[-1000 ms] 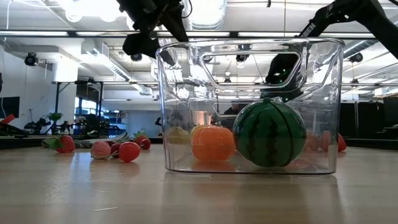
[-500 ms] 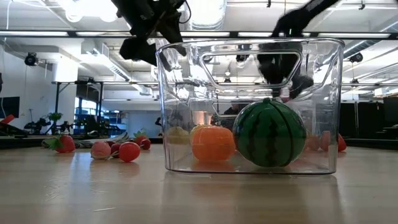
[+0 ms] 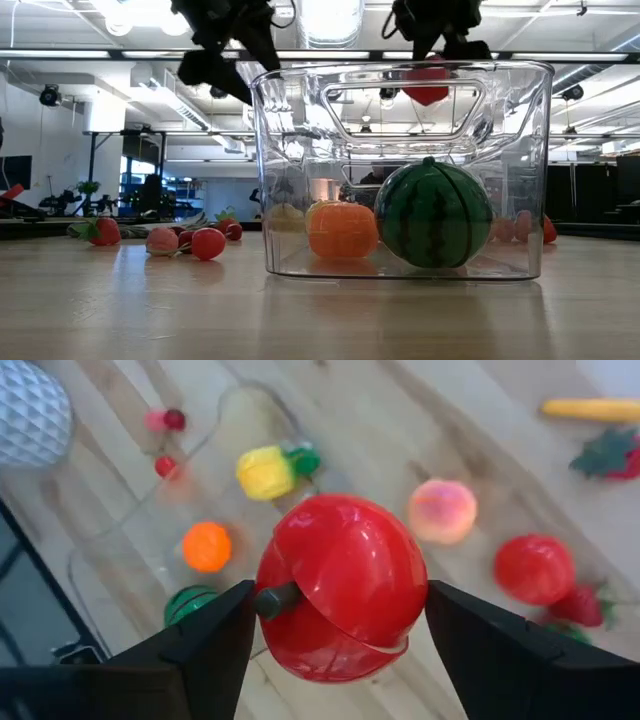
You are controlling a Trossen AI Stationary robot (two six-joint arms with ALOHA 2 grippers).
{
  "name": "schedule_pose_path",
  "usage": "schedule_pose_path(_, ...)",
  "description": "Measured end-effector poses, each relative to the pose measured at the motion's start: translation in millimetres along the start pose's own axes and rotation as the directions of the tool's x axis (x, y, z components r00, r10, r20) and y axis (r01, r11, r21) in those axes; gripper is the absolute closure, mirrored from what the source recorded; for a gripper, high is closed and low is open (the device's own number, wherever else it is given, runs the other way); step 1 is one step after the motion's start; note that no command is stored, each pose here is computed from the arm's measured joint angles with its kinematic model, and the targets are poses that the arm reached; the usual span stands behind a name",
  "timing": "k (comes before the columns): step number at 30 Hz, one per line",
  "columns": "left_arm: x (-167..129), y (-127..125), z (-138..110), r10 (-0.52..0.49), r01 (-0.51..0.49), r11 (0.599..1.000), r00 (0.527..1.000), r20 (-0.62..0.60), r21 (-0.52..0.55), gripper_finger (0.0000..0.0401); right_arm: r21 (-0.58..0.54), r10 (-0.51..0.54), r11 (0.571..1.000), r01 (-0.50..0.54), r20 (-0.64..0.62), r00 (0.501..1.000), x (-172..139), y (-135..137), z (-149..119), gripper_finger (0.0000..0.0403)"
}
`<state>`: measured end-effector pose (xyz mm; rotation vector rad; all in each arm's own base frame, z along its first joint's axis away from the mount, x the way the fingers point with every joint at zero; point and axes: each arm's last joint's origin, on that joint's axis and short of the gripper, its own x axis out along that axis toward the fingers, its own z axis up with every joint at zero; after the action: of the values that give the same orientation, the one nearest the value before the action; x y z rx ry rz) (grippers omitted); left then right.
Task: Pick and placing Produce into tupperware
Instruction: Put the top tomato into the transparent bin, then put the strawberry into the transparent bin
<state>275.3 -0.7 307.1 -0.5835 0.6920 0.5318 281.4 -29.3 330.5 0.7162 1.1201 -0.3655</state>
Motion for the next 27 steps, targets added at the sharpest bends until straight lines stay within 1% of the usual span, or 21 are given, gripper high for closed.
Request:
schedule_pose_path(4,-18.3,1.4,-9.2,0.021,-0.021,0.999,1.000,-0.014,-0.032,0.0108,-0.048,-0.002,0.999,0.001,-0.029,1.000,23.1,25.6,-8.9,0.0106)
schedule_pose_path(7,-31.7,1.8,-16.7,0.039,-0.039,0.998,0.999,0.002,-0.053,0.0108,-0.094,-0.025,0.995,0.018,-0.069,0.997,42.3,39.6,-15.8,0.0090)
schedule_pose_path(9,-39.4,1.5,-21.9,0.042,-0.041,0.997,0.999,0.011,-0.072,0.0108,-0.108,-0.064,0.993,0.055,-0.079,0.995,53.2,45.0,-19.2,0.0078)
schedule_pose_path(10,-43.2,1.5,-24.8,0.045,-0.044,0.996,0.999,0.013,-0.082,0.0108,-0.117,-0.087,0.990,0.079,-0.067,0.994,56.0,47.9,-20.3,0.0072)
schedule_pose_path(12,-50.4,1.2,-30.8,0.055,-0.053,0.994,0.998,0.015,-0.100,0.0108,-0.119,-0.135,0.984,0.134,0.000,0.991,55.5,52.1,-21.6,0.0062)
schedule_pose_path(14,-54.8,-0.6,-36.8,0.065,-0.063,0.992,0.998,0.017,-0.112,0.0108,-0.076,-0.180,0.980,0.185,0.074,0.981,48.2,51.9,-20.7,0.0054)
schedule_pose_path(16,-55.7,-3.5,-43.1,0.075,-0.074,0.990,0.997,0.012,-0.118,0.0108,0.000,-0.215,0.976,0.216,0.099,0.972,38.5,43.9,-17.9,0.0050)
schedule_pose_path(19,-55.3,-8.7,-49.3,0.065,-0.065,0.991,0.998,0.001,-0.117,0.0108,0.093,-0.277,0.958,0.272,0.055,0.959,26.4,19.3,-9.7,0.0049)
schedule_pose_path(23,-47.3,-15.8,-55.6,0.073,-0.075,0.993,0.997,-0.016,-0.093,0.0108,0.165,-0.429,0.881,0.444,-0.119,0.896,20.6,-23.9,-4.8,0.0051)
schedule_pose_path(25,-43.3,-18.4,-57.5,0.079,-0.081,0.993,0.997,-0.020,-0.086,0.0108,0.179,-0.473,0.844,0.505,-0.194,0.859,21.1,-43.2,-3.4,0.0051)
schedule_pose_path(27,-39.4,-20.6,-59.7,0.087,-0.089,0.993,0.996,-0.029,-0.077,0.0108,0.179,-0.489,0.828,0.531,-0.234,0.840,25.6,-58.4,-1.7,0.0052)
